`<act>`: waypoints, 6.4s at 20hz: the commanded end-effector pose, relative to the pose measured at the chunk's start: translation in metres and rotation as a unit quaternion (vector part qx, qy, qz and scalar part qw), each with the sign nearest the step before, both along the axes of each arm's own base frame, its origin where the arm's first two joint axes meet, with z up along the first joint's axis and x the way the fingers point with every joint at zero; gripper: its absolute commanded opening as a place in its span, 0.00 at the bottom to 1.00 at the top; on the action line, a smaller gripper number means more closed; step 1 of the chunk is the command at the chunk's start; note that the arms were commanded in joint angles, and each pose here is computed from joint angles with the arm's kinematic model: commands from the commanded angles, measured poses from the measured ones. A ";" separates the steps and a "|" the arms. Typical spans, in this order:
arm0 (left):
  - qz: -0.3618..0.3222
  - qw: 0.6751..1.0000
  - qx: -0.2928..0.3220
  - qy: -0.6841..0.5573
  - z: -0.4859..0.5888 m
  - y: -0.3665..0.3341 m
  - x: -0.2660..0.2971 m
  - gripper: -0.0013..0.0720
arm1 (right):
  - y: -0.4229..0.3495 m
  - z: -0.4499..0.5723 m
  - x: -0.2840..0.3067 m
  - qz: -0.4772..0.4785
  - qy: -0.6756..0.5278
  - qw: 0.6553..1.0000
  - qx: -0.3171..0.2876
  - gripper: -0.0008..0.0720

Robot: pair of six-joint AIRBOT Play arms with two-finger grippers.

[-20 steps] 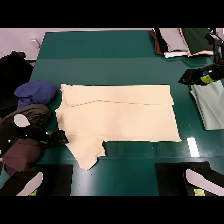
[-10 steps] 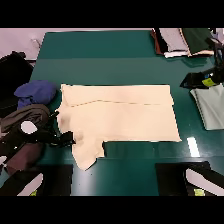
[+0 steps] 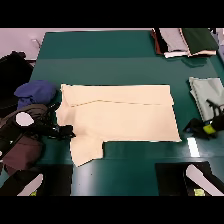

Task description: Fold the shirts.

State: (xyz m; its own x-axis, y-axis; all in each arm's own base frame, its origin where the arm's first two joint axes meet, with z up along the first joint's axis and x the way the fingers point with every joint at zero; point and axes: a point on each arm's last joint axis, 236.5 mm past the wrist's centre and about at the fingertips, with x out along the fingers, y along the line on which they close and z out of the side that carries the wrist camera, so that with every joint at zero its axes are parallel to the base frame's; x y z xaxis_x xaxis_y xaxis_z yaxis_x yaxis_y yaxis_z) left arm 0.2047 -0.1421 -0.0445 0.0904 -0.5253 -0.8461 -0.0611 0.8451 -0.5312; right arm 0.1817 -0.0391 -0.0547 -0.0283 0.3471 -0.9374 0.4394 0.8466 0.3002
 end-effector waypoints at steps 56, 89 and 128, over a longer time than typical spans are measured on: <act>-0.052 0.980 0.029 -0.190 0.084 -0.060 0.259 0.05 | 0.062 -0.028 0.214 -0.016 -0.152 0.962 0.224 0.64; 0.029 0.929 0.117 -0.349 0.245 0.042 0.335 0.05 | 0.485 0.253 0.219 0.353 -0.454 0.764 0.293 0.09; -0.144 0.910 0.056 -0.384 0.256 -0.130 0.267 0.05 | 0.203 0.099 0.351 0.177 -0.343 0.917 0.104 0.03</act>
